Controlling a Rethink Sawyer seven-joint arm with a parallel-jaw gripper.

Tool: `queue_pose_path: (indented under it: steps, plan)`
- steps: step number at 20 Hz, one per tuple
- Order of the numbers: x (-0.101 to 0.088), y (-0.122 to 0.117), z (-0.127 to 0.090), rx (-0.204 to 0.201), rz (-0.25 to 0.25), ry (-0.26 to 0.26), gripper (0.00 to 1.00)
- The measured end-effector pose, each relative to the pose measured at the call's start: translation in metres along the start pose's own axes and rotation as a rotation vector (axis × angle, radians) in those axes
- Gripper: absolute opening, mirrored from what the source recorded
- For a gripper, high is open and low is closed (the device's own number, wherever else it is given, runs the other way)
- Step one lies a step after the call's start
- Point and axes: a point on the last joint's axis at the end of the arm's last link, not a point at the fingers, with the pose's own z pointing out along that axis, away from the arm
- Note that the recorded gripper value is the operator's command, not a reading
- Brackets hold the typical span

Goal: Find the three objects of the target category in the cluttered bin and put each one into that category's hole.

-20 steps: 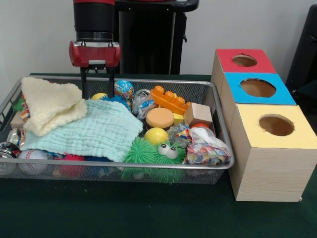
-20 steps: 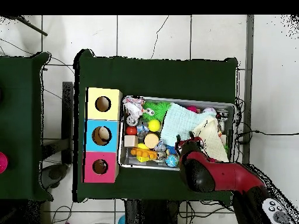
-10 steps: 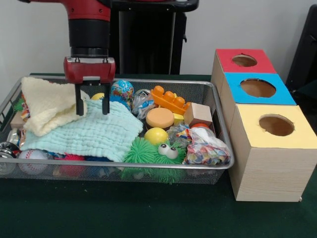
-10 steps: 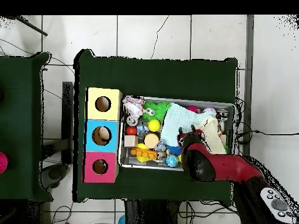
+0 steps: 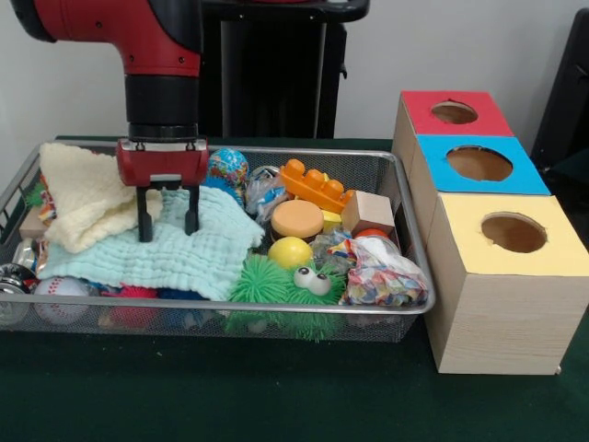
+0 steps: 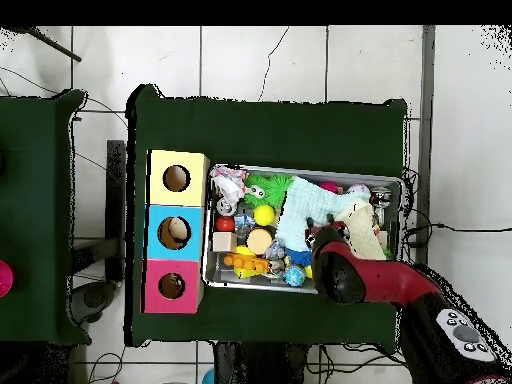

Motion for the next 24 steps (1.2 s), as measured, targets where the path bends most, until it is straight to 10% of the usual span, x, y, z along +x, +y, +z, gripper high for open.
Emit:
queue_pose_path:
  steps: [8,9,24]
  plan:
    - [-0.008,0.003,0.017,0.025,-0.007,-0.055,1.0]
    - [-0.009,0.005,0.019,0.024,-0.008,-0.061,0.0]
    - [-0.005,-0.009,0.003,0.018,0.024,-0.045,0.0]
